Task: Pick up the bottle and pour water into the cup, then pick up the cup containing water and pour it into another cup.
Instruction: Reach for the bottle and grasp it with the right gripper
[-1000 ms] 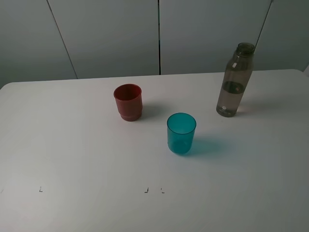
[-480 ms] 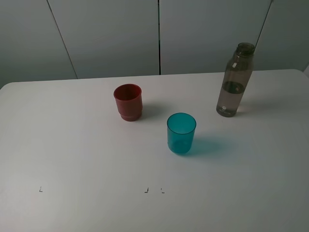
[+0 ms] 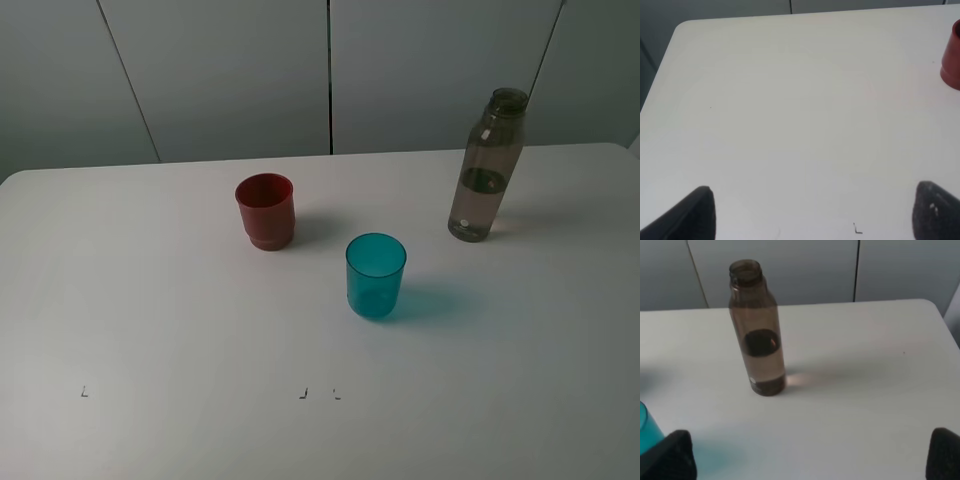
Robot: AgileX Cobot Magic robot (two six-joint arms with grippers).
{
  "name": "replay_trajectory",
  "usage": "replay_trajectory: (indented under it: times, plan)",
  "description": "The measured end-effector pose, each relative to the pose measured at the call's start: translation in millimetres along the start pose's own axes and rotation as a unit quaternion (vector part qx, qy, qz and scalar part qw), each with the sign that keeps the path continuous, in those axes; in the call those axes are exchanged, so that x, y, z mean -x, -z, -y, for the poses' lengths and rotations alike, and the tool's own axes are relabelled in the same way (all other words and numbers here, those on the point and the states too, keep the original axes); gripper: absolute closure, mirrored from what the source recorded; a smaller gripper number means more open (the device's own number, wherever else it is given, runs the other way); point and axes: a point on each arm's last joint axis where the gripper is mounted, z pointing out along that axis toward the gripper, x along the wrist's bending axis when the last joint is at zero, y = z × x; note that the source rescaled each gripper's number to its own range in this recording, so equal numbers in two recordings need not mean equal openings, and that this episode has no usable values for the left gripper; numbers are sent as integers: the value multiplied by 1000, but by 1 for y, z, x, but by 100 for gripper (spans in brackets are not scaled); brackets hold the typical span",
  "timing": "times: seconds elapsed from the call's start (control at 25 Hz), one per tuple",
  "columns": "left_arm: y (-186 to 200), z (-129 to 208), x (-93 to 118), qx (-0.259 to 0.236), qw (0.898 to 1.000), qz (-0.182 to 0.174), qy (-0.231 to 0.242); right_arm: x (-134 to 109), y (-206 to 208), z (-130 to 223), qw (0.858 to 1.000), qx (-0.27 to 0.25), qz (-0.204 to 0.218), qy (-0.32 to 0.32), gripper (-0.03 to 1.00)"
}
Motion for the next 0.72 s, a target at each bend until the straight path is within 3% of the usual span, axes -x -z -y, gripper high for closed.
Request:
replay_trajectory:
  times: [0.2,0.4,0.56,0.72]
  plan:
    - [0,0,0,0,1000,0,0,-6,-30,-24,999,9,-37,5,-3]
    - [0,0,0,0,1000,0,0,-5,-68,-39,999,-4,-40,22,-3]
    - [0,0,0,0,1000,0,0,-3,-105,-35,998,-44,-36,17,-3]
    - [0,0,0,0,1000,0,0,-13,-139,-15,992,-104,-66,25,-3]
